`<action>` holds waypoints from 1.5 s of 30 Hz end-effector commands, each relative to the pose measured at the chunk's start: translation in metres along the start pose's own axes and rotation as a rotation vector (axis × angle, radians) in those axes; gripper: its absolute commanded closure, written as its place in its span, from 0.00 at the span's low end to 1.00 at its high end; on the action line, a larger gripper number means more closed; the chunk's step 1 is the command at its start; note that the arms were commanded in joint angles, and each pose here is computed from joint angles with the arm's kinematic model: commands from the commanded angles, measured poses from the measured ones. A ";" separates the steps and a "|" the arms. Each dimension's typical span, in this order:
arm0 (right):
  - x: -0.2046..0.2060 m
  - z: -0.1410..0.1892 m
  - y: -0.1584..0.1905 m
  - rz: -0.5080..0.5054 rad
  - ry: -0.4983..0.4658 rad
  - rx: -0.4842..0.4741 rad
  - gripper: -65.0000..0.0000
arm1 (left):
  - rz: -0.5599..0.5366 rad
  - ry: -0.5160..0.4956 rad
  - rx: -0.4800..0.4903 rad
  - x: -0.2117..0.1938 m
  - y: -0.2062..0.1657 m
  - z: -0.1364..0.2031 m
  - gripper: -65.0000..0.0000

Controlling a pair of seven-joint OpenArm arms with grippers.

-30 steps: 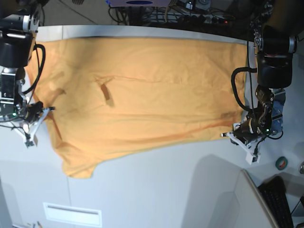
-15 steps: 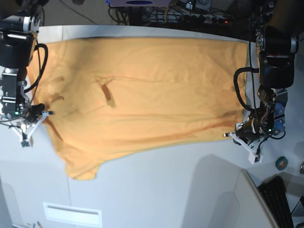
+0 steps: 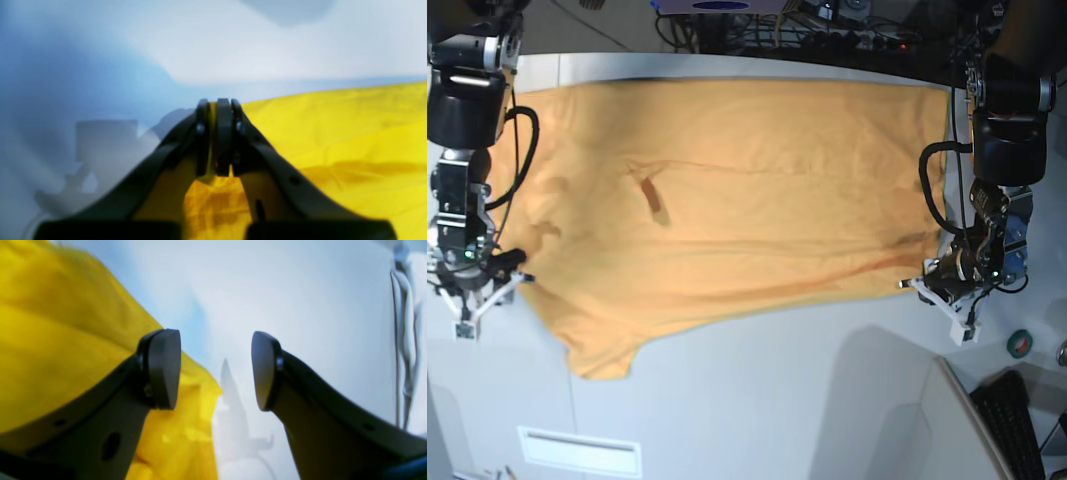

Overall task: Layout the t-shirt on the table in an organized manner, then fold the t-shirt properly
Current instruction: 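Drag the held shirt edge outward with the right gripper to flatten, then regrasp the shirt hem corner with the right gripper and pull it taut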

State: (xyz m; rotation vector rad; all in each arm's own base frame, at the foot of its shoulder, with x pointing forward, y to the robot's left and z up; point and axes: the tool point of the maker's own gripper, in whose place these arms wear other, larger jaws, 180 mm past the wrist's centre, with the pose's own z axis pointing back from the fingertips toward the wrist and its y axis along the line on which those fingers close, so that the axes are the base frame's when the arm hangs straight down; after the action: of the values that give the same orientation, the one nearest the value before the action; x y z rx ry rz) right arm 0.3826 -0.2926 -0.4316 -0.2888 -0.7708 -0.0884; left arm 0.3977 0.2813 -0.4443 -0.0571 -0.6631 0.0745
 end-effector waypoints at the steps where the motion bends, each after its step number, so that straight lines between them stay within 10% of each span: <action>1: 0.023 0.003 0.002 0.013 -0.057 0.018 0.52 | -0.005 -0.065 0.004 0.027 0.005 0.006 1.00; 7: -0.009 0.009 0.042 0.110 0.059 0.193 1.00 | -0.004 -0.069 0.001 0.029 0.003 0.006 1.00; 31: -0.150 0.049 0.050 0.159 0.279 0.224 1.00 | -0.082 -0.057 -0.026 0.036 -0.018 0.001 1.00; 45: -0.021 0.042 0.045 0.132 0.005 0.189 1.00 | -0.089 -0.063 -0.032 0.038 -0.021 0.001 1.00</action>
State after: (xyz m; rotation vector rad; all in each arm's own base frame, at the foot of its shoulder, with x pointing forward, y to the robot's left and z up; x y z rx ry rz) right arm 0.3370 -0.2325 -0.4405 -0.1425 -0.7041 0.1090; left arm 0.4102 0.2583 -0.4403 -0.0608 -0.6619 -0.0261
